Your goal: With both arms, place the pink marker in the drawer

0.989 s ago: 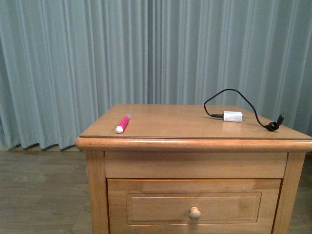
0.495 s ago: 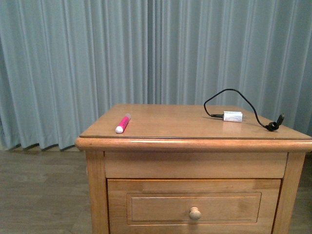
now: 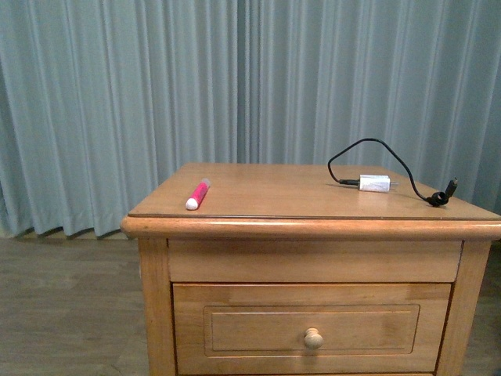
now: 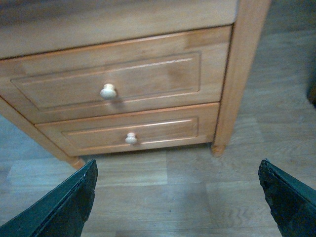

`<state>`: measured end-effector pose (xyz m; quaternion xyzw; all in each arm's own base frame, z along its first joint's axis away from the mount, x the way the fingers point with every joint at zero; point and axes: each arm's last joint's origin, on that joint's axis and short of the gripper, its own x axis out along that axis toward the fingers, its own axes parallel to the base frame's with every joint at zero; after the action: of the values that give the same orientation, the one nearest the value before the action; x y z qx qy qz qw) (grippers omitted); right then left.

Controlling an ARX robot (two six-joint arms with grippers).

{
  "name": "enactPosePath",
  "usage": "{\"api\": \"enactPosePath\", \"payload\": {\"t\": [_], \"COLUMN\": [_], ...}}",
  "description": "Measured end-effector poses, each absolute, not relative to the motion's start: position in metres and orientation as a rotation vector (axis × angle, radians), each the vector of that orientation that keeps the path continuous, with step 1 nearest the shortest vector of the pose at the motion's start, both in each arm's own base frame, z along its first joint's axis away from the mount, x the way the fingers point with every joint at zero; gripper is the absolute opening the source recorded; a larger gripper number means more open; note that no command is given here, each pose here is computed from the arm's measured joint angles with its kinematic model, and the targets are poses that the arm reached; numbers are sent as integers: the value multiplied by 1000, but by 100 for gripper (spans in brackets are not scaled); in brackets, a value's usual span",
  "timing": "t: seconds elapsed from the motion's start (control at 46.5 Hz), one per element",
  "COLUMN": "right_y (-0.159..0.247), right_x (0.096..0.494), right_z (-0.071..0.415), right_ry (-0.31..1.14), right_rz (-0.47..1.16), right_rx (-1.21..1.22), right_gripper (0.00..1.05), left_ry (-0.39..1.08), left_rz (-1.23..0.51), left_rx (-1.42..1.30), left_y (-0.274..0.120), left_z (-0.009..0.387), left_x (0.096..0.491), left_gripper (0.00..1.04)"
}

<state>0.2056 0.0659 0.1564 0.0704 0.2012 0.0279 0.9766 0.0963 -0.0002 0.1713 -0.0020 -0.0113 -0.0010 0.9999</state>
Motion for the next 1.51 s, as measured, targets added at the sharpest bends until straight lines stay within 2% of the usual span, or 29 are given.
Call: {"api": "enactPosePath", "payload": {"t": [0.258, 0.387, 0.538, 0.903, 1.312, 1.419, 1.505], "right_y": [100, 116, 145, 179, 174, 174, 173], "right_x": [279, 305, 332, 369, 395, 396, 397], "right_z": [117, 108, 104, 88, 76, 72, 67], "right_ry": [563, 558, 487, 425, 424, 435, 446], "right_rz": [28, 30, 103, 171, 128, 122, 121], "right_rx": [111, 100, 63, -52, -62, -67, -72], "right_gripper": [96, 96, 96, 96, 96, 83, 87], "left_ry": [-23, -23, -22, -23, -22, -23, -23], "left_rz": [-2, -2, -2, -2, -2, -2, -2], "left_rx": [-4, -4, -4, -4, -4, -4, -4], "left_y": [0, 0, 0, 0, 0, 0, 0], "left_z": [171, 171, 171, 171, 171, 171, 171], "left_x": [96, 96, 96, 96, 96, 96, 96], "left_gripper": [99, 99, 99, 99, 99, 99, 99]}}
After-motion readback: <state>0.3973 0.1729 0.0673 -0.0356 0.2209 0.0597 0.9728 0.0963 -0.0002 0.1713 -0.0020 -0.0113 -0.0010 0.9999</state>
